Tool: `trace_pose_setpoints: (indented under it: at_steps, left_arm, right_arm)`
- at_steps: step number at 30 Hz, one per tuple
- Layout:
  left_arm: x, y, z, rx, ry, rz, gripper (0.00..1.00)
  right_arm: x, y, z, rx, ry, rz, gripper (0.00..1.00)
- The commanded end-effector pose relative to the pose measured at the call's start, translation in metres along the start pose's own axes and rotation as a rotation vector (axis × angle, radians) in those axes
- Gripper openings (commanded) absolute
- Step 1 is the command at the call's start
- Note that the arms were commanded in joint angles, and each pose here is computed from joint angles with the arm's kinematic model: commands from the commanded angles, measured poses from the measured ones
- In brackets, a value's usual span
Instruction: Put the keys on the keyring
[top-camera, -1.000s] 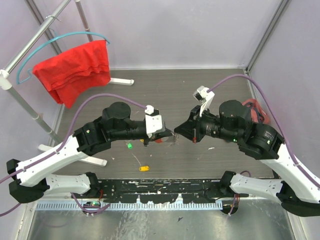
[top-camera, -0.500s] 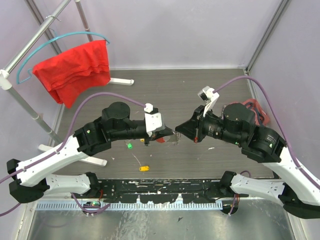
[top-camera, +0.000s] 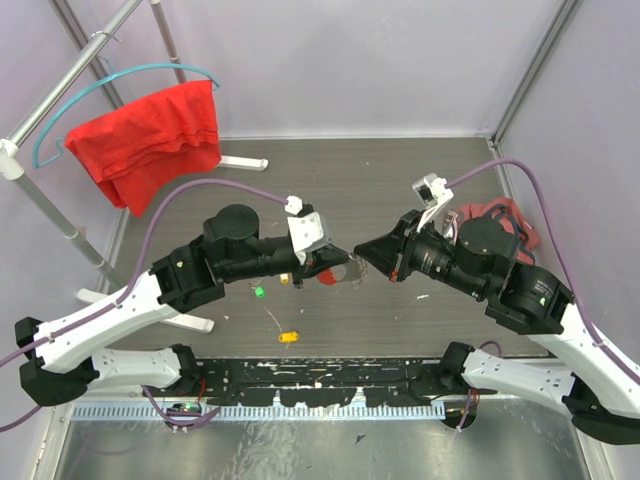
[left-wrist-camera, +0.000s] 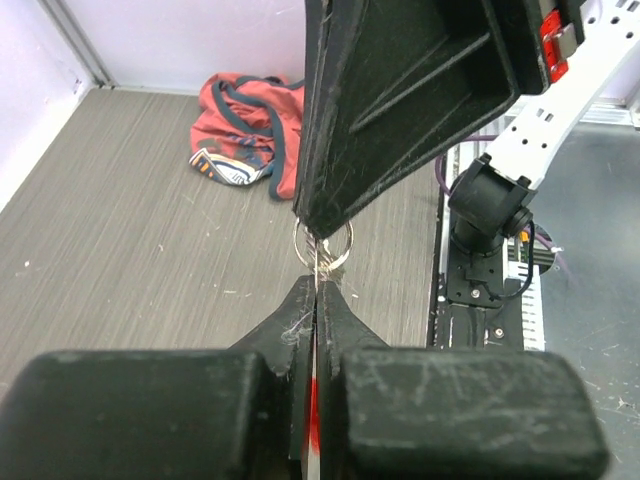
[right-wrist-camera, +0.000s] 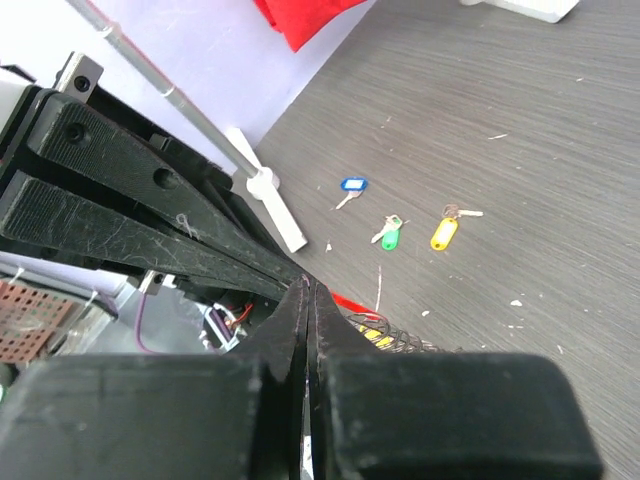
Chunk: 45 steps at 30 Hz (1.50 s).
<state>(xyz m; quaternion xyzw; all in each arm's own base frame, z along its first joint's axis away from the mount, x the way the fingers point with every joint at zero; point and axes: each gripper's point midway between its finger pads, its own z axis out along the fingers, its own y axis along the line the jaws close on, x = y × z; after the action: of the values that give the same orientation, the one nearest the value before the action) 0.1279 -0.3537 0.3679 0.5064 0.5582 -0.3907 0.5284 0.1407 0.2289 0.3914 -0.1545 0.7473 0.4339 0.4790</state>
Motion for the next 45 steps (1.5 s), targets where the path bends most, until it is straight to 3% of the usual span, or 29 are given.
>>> trace_pose_setpoints:
  at_steps: [1,7,14,23,32,39,45]
  left_arm:
    - [0.02,0.005,-0.003,-0.047,0.068,-0.055,0.1]
    - [0.023,0.013,-0.008,-0.094,0.091,-0.045,0.34]
    - [0.017,0.012,-0.008,-0.092,0.049,-0.047,0.5]
    - [-0.013,-0.003,-0.002,-0.013,-0.091,-0.113,0.54]
    - [-0.042,-0.01,0.001,0.032,-0.201,-0.174,0.55]
    - [-0.052,-0.002,-0.031,-0.048,-0.235,-0.162,0.56]
    - [-0.061,-0.003,-0.069,-0.094,-0.307,-0.145,0.56]
  right_arm:
    - [-0.054,-0.008,-0.012,0.078,-0.23,-0.008,0.01]
    - [-0.061,-0.009,-0.017,0.093,-0.251,-0.033,0.01]
    - [-0.063,-0.002,-0.023,0.043,-0.271,-0.06,0.01]
    - [-0.071,0.001,-0.033,-0.008,-0.377,-0.106,0.01]
    - [-0.097,0.014,-0.043,-0.097,-0.592,-0.18,0.01]
    - [-0.108,0.031,-0.038,-0.169,-0.632,-0.226,0.01]
    - [-0.094,0.071,-0.067,-0.459,-0.844,-0.454,0.01]
